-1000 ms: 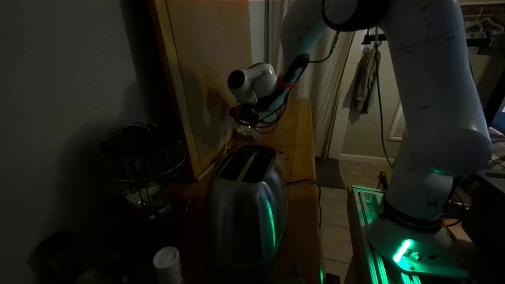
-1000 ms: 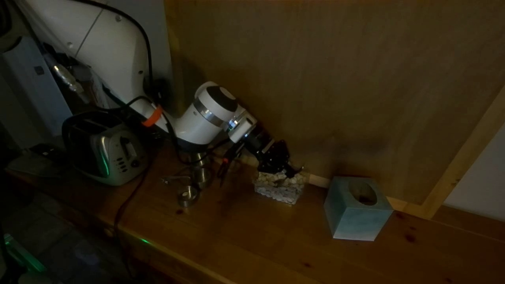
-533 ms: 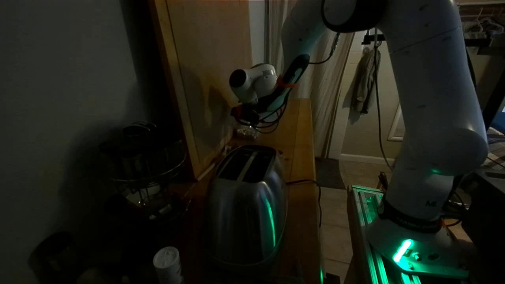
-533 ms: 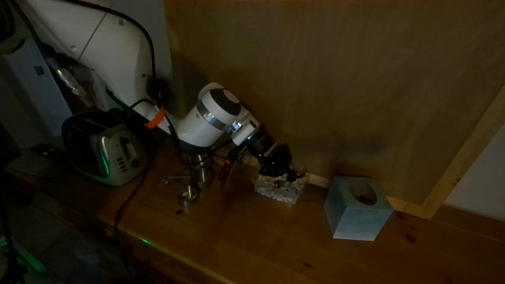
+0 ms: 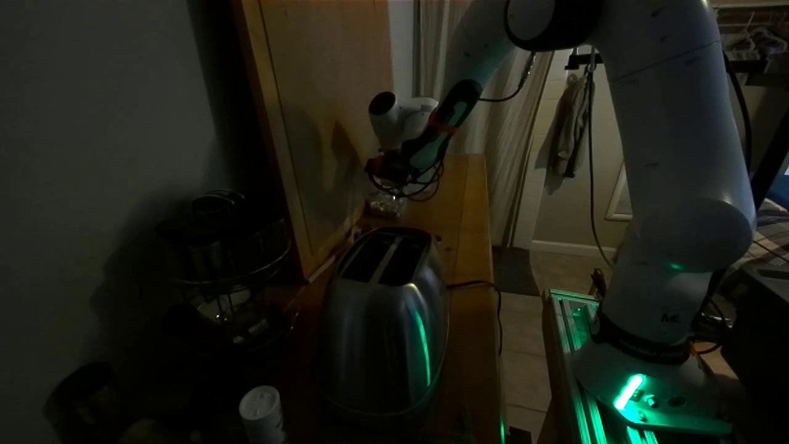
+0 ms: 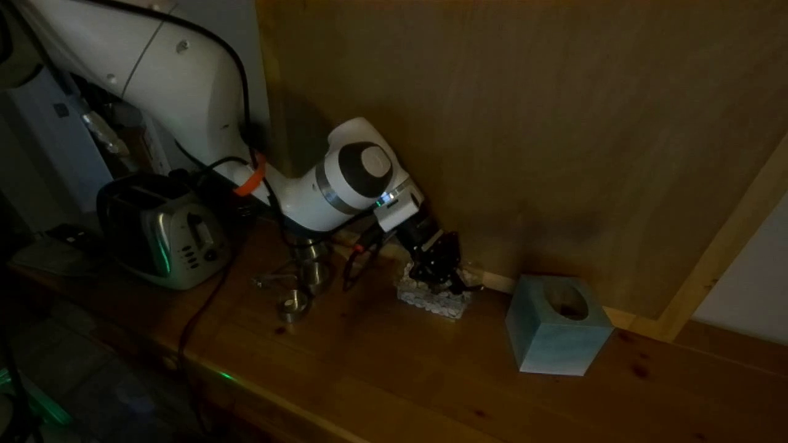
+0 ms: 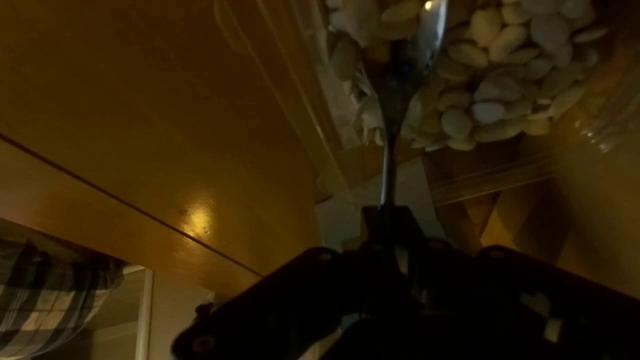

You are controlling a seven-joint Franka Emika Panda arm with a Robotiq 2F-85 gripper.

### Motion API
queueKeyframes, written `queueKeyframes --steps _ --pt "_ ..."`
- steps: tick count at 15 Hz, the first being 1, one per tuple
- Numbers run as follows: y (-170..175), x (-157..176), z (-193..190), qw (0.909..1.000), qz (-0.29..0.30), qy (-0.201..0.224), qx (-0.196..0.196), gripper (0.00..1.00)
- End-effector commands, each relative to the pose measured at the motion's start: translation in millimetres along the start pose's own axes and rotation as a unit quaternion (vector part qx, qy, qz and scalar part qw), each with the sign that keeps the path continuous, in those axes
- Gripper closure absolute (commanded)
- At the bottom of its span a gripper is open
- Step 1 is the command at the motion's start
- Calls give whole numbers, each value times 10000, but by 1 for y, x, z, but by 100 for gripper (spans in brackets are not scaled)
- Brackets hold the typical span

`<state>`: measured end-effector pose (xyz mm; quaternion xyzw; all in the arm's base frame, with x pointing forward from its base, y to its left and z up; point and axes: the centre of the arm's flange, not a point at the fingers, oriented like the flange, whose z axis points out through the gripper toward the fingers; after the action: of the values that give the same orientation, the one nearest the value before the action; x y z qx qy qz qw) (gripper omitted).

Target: Use the silver spoon to place contents from the clear container on the right into the medium measuring cup.

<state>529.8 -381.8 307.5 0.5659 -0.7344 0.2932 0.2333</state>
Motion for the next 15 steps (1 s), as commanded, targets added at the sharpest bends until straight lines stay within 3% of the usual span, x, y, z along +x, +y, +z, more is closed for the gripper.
queueKeyframes --steps 1,7,15 --pt "-9 3 5 9991 -100 -407 -65 98" --pt "-9 23 4 9974 146 -691 -113 98" --pt "-7 48 6 9894 282 -1417 -113 98"
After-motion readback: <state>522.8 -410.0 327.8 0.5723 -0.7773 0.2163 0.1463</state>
